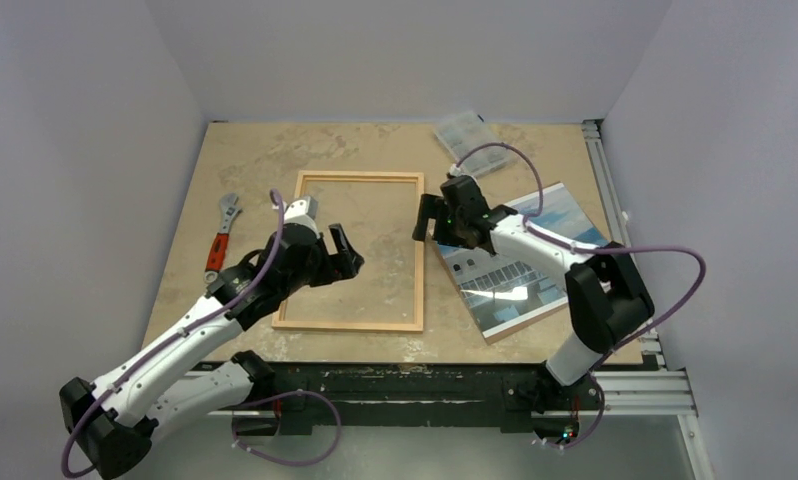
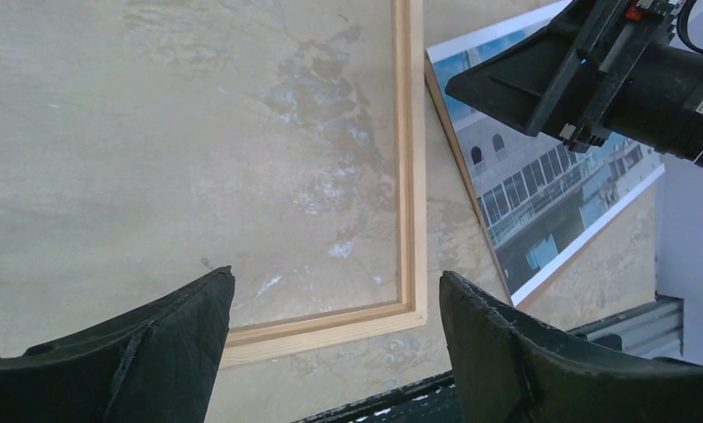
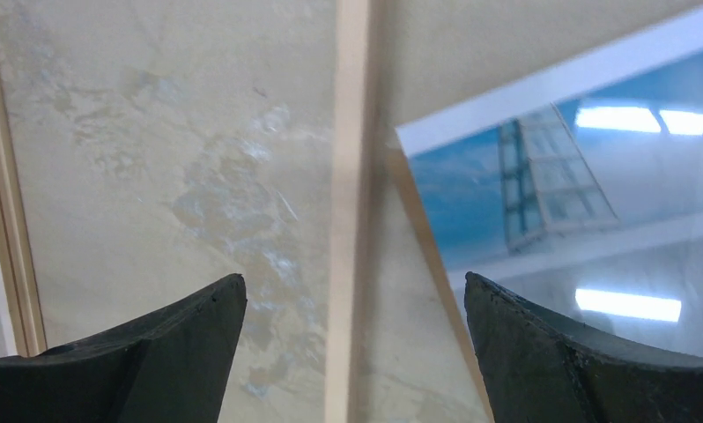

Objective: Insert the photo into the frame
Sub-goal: Adjust the photo frame item at the center of the board, then move the photo frame item to the center of the board.

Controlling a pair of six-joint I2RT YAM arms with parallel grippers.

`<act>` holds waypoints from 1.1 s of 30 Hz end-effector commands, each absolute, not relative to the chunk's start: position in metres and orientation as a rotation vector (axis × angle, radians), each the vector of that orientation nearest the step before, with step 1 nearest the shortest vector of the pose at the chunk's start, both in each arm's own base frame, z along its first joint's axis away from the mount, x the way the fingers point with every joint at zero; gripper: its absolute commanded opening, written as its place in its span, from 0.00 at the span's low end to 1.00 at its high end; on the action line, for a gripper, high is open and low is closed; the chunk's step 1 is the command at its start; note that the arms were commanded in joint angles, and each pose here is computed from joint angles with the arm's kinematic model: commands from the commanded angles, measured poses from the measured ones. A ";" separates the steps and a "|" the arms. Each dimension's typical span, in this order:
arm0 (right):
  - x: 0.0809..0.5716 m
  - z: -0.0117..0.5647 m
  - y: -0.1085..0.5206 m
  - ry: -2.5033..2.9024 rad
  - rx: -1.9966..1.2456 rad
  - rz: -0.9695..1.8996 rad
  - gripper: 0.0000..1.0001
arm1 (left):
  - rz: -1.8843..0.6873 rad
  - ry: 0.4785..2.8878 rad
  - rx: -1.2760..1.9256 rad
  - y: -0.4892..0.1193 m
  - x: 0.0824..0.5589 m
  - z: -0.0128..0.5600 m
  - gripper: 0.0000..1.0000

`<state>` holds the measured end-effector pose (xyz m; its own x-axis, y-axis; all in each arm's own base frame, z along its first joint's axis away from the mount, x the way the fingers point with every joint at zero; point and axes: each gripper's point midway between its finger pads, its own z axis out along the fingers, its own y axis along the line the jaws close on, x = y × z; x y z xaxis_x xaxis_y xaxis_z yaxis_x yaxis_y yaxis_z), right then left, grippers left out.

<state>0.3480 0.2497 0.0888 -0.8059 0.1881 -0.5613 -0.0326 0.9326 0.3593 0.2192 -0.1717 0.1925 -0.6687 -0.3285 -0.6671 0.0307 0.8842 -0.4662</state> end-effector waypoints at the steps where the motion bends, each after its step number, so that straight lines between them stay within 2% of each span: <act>1: 0.315 0.080 0.220 2.563 0.196 0.575 0.92 | -0.820 2.232 -0.164 -0.218 0.224 0.190 0.84; 5: 0.291 0.081 0.190 2.554 0.305 0.623 0.91 | -0.975 2.270 -0.145 -0.256 0.222 0.180 0.85; 9: 0.278 0.100 0.159 2.468 0.373 0.554 0.92 | -1.076 2.313 -0.073 -0.301 0.216 0.173 0.86; 15: 0.258 0.103 0.097 2.450 0.512 0.290 0.96 | -1.181 2.349 0.060 -0.366 0.202 0.176 0.86; 21: 0.247 0.098 0.054 2.434 0.656 0.144 0.98 | -1.318 2.371 0.148 -0.422 0.187 0.169 0.86; 33: 0.248 0.061 0.006 2.478 0.904 0.078 0.98 | -1.291 2.538 0.110 -0.459 0.180 0.108 0.85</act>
<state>0.2473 0.0089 0.0748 -0.6368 0.6136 -0.4669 0.5817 0.7798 0.2314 0.1725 -0.4363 0.0867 -0.9546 -0.0402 -0.2952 0.1994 0.6500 -0.7333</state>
